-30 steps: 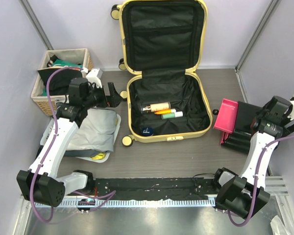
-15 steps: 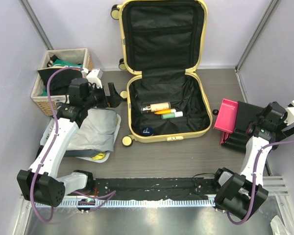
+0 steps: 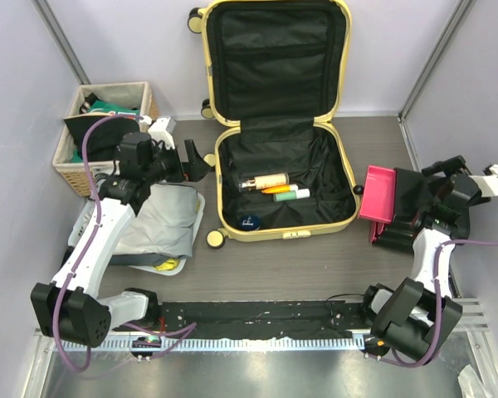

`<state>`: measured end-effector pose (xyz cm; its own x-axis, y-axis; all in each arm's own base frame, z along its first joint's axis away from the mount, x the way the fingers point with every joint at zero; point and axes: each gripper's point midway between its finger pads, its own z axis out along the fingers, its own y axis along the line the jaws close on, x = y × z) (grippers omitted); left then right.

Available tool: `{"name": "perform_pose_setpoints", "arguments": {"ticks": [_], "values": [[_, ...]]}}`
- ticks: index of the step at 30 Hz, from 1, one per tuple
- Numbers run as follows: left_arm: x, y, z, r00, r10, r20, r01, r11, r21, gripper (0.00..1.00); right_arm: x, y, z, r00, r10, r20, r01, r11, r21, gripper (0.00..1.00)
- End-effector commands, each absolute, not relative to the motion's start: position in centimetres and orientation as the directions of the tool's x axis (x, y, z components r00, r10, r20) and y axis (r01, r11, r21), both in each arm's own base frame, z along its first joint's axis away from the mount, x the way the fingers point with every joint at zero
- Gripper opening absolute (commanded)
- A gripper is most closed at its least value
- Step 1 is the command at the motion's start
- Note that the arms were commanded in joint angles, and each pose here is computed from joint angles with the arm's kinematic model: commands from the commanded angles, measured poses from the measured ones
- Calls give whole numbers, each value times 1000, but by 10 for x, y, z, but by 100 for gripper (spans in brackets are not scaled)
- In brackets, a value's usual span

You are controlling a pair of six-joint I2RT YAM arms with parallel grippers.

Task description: Open, take out, and arrange the luggage

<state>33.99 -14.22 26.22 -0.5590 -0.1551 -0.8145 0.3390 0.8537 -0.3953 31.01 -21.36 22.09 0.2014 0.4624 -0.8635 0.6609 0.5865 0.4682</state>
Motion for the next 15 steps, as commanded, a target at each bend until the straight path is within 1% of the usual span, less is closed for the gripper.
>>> {"name": "perform_pose_setpoints", "arguments": {"ticks": [1, 6, 8, 10, 11, 13, 15], "values": [[347, -159, 256, -582, -179, -793, 370, 810, -454, 99, 323, -169, 140, 16, 666, -746, 639, 567, 520, 92], [352, -176, 233, -626, -138, -767, 365, 817, -445, 97, 342, -166, 134, -17, 670, -742, 621, 589, 517, 92], [358, -181, 223, -637, -113, -762, 362, 830, -425, 97, 349, -159, 135, -44, 679, -732, 588, 610, 531, 92], [364, -186, 221, -639, -95, -763, 363, 838, -408, 96, 349, -161, 144, -40, 656, -754, 577, 631, 519, 92], [369, -187, 210, -664, -83, -743, 347, 846, -405, 95, 348, -162, 146, -47, 648, -760, 580, 637, 507, 92], [379, -188, 209, -668, -78, -740, 332, 858, -391, 93, 347, -164, 163, -37, 617, -786, 574, 657, 489, 92], [386, -188, 195, -696, -66, -715, 311, 870, -383, 91, 343, -165, 173, -43, 589, -807, 572, 677, 464, 92]]}}
